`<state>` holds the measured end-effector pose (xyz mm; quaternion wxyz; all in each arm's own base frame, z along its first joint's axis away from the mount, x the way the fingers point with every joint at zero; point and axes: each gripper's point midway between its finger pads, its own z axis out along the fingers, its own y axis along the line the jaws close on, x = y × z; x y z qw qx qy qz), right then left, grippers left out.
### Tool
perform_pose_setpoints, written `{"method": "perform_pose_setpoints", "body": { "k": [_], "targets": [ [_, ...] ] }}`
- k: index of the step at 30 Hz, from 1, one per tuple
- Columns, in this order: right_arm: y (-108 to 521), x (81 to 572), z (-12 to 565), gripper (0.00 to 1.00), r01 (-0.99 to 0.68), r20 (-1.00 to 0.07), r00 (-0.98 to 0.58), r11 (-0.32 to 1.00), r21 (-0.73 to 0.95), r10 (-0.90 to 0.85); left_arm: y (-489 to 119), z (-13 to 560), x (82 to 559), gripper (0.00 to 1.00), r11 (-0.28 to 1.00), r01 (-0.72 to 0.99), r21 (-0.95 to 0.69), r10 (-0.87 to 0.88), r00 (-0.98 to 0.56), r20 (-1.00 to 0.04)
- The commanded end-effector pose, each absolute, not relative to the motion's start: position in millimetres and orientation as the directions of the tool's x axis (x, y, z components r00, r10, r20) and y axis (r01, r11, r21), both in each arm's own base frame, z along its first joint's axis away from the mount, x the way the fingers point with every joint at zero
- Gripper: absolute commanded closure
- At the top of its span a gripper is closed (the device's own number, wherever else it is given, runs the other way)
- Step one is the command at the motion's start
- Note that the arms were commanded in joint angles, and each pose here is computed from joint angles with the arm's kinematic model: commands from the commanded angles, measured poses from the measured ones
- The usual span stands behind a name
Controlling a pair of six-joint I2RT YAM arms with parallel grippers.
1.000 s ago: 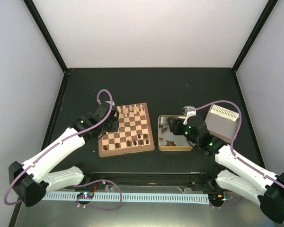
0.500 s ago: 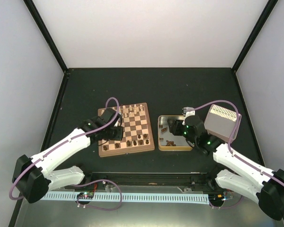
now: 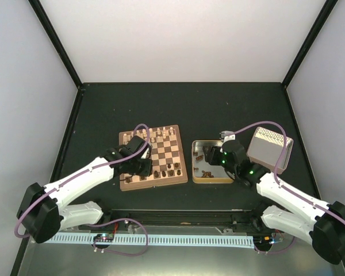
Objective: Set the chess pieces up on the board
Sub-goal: Place the chess piece on the chessboard.
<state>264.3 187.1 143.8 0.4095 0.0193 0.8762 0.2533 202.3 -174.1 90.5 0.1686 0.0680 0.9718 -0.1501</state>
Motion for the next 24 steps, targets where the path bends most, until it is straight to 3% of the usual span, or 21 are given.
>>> {"method": "perform_pose_setpoints", "body": {
  "k": [1, 12, 24],
  "targets": [
    [190.8, 269.3, 153.3, 0.4, -0.174, -0.71, -0.653, 0.861, 0.478, 0.262, -178.2, 85.7, 201.7, 0.96, 0.942, 0.212, -0.261, 0.113, -0.931, -0.348],
    [191.1, 269.9, 149.7, 0.4, -0.169, -0.706, -0.66, 0.865, 0.472, 0.256, -174.3, 74.9, 197.7, 0.95, 0.952, 0.206, -0.227, 0.124, -0.935, -0.332],
    [193.3, 270.0, 149.5, 0.4, -0.174, -0.702, -0.666, 0.863, 0.474, 0.252, -175.1, 74.4, 198.5, 0.82, 0.953, 0.201, -0.228, 0.117, -0.935, -0.335]
  ]
}}
